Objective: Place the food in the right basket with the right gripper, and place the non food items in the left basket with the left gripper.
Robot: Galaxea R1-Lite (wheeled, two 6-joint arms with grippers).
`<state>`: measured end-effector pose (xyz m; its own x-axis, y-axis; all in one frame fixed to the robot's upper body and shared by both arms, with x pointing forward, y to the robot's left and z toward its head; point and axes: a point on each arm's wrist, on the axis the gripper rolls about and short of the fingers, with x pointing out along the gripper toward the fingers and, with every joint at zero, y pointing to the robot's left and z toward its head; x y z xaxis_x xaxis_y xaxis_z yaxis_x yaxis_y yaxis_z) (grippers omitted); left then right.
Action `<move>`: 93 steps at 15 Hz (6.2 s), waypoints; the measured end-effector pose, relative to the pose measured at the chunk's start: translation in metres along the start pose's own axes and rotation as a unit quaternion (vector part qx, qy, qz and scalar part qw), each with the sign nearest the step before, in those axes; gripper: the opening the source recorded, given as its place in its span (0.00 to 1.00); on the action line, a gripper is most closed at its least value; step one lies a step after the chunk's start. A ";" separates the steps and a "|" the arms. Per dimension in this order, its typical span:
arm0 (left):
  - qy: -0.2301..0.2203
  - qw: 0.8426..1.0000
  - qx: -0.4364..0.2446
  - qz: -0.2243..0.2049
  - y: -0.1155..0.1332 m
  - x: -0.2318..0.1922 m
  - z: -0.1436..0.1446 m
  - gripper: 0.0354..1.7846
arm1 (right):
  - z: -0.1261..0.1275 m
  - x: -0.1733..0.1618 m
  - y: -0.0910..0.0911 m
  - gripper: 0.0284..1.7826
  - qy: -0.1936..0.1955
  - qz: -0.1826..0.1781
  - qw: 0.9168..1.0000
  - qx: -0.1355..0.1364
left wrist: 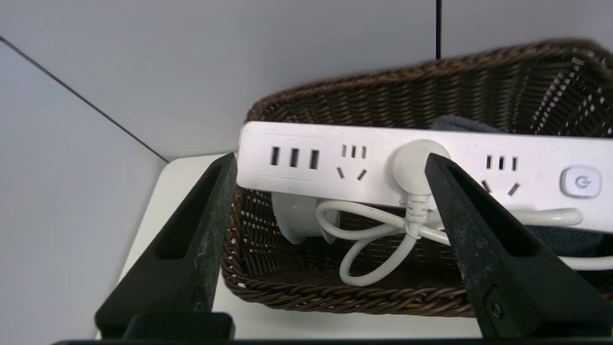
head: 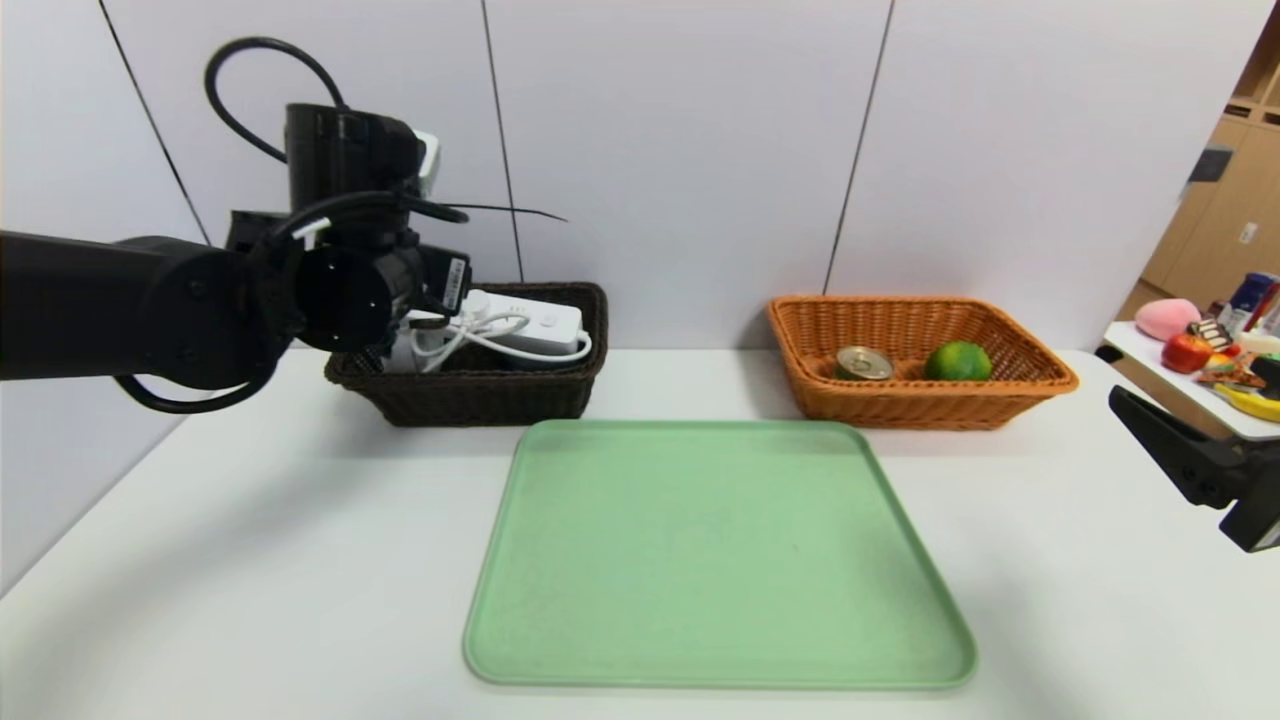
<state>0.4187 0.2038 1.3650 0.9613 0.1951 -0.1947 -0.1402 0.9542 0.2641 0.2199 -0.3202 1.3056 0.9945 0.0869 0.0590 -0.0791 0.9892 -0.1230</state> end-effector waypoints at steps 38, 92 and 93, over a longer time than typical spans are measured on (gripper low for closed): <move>-0.110 0.990 -0.076 0.040 0.143 -0.293 -0.242 0.94 | -0.049 -0.177 0.008 0.95 -0.071 0.007 0.997 -0.019; -0.095 0.984 -0.124 -0.086 0.125 -0.277 -0.284 0.94 | -0.113 -0.159 0.011 0.96 0.030 -0.045 0.997 0.063; -0.095 0.984 -0.124 -0.086 0.125 -0.277 -0.284 0.94 | -0.113 -0.159 0.011 0.96 0.031 -0.045 0.997 0.063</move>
<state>0.0672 0.3334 1.1836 0.9995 0.0026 -0.0306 -0.0026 1.0000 -0.0009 0.0692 -0.3366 1.1829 1.0000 -0.0064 0.0034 0.0064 1.0000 0.0058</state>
